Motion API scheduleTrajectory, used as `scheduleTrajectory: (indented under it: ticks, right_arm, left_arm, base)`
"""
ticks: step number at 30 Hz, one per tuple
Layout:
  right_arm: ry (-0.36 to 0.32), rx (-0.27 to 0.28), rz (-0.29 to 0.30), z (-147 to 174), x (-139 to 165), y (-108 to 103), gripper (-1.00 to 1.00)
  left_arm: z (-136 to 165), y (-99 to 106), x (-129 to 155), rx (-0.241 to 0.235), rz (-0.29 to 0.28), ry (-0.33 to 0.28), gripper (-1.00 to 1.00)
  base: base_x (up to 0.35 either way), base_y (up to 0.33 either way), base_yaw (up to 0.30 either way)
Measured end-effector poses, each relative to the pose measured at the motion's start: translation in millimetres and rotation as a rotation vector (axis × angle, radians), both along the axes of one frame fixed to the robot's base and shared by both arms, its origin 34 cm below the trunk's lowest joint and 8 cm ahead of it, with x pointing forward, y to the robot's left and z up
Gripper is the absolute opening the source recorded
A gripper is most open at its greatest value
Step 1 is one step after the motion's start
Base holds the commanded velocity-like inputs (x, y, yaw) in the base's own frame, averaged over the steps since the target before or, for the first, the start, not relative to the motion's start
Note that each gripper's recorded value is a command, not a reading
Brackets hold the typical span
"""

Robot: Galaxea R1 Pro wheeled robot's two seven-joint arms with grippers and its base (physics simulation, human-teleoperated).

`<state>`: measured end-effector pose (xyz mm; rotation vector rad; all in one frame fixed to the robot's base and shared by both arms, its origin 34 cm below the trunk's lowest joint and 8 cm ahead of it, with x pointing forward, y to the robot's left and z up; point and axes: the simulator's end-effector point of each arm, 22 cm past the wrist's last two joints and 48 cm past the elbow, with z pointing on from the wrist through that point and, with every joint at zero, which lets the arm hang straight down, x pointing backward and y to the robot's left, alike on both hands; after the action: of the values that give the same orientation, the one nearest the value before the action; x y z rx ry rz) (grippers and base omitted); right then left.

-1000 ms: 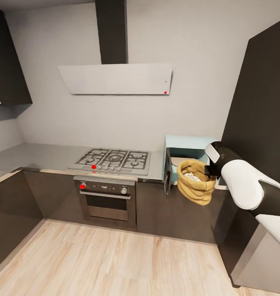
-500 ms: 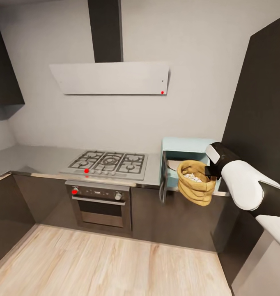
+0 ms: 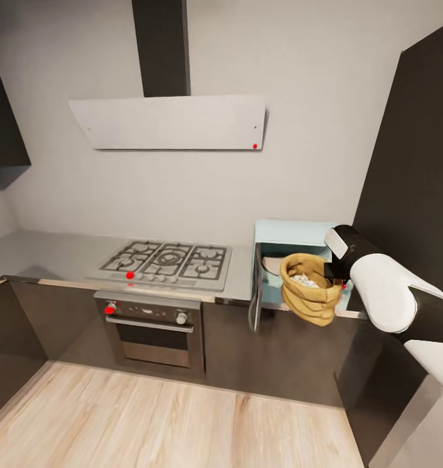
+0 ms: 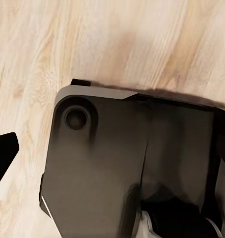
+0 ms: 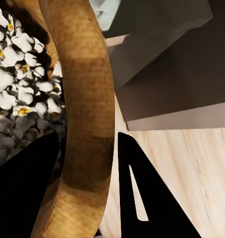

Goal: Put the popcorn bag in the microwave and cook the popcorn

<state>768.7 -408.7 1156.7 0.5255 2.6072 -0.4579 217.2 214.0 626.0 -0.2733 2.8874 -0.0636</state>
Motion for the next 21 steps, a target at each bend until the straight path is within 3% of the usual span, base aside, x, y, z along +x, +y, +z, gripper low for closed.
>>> scheduleTrajectory:
  ticks: [5,14,21]
  right_arm:
    - [0.000,0.000,0.001,-0.3,0.3,0.7,-1.00]
    - [0.002,-0.001,0.001,-1.0,0.4,0.5,-1.00]
    - [0.002,0.000,0.001,-1.3,0.2,0.6,-1.00]
  left_arm:
    - [0.0,0.0,0.6,0.000,0.001,0.000,1.00]
    - [-0.5,1.4,-2.2,0.002,0.002,0.003,1.00]
    - [-0.4,1.4,-2.3,0.002,0.001,0.003,1.00]
  base:
    - [0.291,0.000,0.000]
    - [0.032,0.000,0.000]
    - [0.213,0.000,0.000]
